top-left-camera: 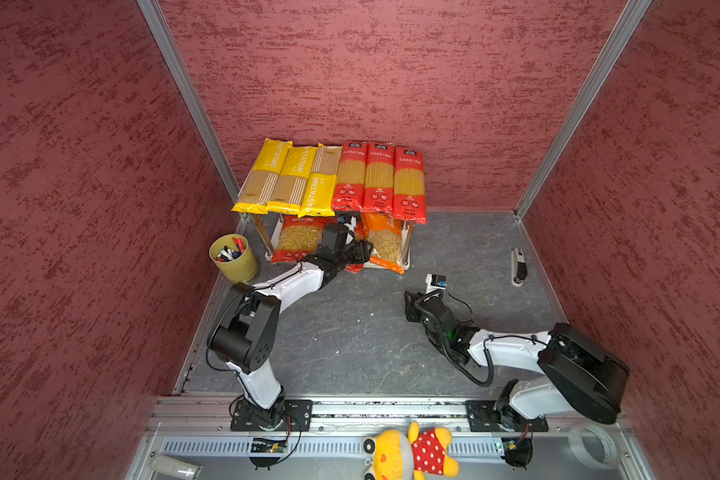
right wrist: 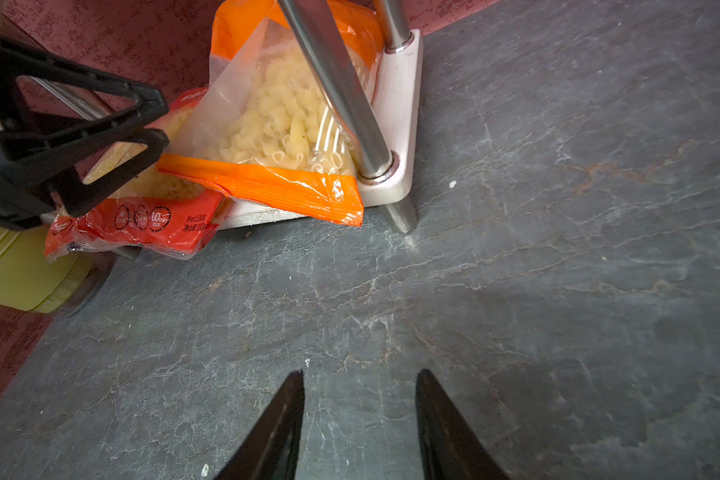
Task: Place and organize the pasta boxes and bags onto the shelf
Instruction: 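Push the orange bag deeper onto the lower tier with the left gripper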
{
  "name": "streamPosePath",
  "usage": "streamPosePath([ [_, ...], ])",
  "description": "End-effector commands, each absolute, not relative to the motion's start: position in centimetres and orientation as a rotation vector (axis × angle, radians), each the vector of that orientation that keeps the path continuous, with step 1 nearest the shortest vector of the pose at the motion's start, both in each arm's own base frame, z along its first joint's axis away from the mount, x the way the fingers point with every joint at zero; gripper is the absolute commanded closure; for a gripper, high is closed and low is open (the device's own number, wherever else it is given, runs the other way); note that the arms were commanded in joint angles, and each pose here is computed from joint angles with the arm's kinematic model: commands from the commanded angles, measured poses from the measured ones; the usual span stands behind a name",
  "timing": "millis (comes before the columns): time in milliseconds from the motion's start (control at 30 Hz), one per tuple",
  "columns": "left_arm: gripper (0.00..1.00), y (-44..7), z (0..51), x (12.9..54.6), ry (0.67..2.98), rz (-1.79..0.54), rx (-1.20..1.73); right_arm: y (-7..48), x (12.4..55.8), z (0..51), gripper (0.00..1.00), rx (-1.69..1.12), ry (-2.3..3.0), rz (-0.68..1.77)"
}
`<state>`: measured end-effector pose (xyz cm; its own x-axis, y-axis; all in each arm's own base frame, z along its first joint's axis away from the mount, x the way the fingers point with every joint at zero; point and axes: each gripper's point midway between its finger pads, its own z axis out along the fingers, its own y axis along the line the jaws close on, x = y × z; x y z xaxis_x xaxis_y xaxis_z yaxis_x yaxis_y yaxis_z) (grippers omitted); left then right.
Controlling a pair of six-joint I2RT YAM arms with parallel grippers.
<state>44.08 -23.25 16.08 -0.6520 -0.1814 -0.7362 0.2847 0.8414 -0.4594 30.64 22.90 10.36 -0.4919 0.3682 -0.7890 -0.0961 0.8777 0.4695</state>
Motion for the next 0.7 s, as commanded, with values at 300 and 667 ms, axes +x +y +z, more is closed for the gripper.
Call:
streamPosePath([
  [300, 0.77, -24.2, 13.9, 42.1, 2.205, -0.787, 0.042, 23.9, 31.2, 11.7, 0.54, 0.226, 1.981, 0.615],
  [667, 0.85, -23.6, 12.8, 41.0, 2.235, -0.742, 0.056, 24.2, 31.6, 12.4, 0.54, 0.218, 1.966, 0.608],
])
